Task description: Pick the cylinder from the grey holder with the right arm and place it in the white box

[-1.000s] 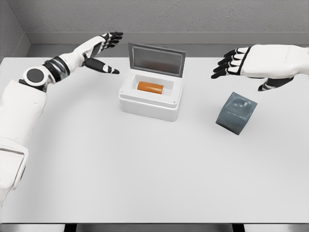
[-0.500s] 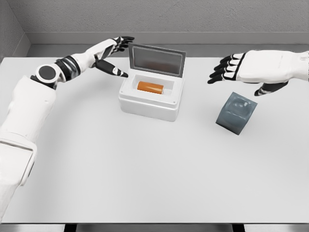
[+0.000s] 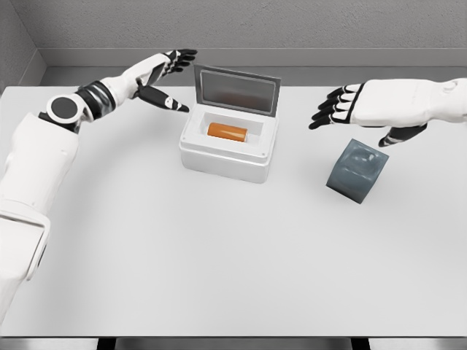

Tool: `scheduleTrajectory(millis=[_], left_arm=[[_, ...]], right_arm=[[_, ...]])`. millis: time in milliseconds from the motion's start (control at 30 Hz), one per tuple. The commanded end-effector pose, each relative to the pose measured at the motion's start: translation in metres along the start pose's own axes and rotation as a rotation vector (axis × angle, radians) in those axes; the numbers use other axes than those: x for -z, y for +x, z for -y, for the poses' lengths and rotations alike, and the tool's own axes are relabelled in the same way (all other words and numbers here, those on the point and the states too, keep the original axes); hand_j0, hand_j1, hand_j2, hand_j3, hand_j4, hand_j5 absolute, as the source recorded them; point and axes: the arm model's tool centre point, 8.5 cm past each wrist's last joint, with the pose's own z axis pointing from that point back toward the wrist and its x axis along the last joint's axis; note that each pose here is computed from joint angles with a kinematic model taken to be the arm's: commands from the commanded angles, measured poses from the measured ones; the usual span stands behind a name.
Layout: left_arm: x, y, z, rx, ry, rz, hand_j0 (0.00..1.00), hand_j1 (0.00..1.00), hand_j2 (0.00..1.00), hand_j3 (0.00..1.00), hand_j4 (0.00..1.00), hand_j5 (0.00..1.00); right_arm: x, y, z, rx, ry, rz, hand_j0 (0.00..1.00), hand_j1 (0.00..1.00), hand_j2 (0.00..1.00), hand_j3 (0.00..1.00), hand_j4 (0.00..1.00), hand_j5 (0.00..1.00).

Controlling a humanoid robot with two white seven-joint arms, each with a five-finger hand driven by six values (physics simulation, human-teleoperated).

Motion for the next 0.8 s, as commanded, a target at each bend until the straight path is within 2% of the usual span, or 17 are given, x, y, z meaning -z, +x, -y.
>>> scheduleTrajectory(millis=[0, 267, 300, 367, 767], left_arm=[[0.001, 0.004, -0.002, -0.002, 0.008, 0.016, 1.00, 1.00, 1.00, 1.00, 1.00, 1.00], [0.001, 0.012, -0.002, 0.030, -0.002, 0.043, 1.00, 1.00, 1.00, 1.00, 1.00, 1.00], [0.004, 0.014, 0.003, 0.053, -0.026, 0.039, 1.00, 1.00, 1.00, 1.00, 1.00, 1.00], [0.006, 0.017, 0.004, 0.060, -0.033, 0.045, 1.00, 1.00, 1.00, 1.00, 1.00, 1.00], [-0.002, 0.025, 0.005, 0.096, -0.045, 0.092, 1.00, 1.00, 1.00, 1.00, 1.00, 1.00]], right_arm=[[0.002, -0.002, 0.001, 0.007, -0.006, -0.003, 1.00, 1.00, 1.00, 1.00, 1.00, 1.00], [0.007, -0.004, -0.002, 0.018, -0.003, 0.001, 1.00, 1.00, 1.00, 1.00, 1.00, 1.00], [0.007, -0.004, -0.004, 0.020, 0.004, 0.002, 1.00, 1.00, 1.00, 1.00, 1.00, 1.00], [0.012, -0.006, -0.002, 0.021, 0.000, 0.003, 1.00, 1.00, 1.00, 1.00, 1.00, 1.00], [0.012, -0.006, -0.002, 0.020, 0.000, 0.003, 1.00, 1.00, 1.00, 1.00, 1.00, 1.00]])
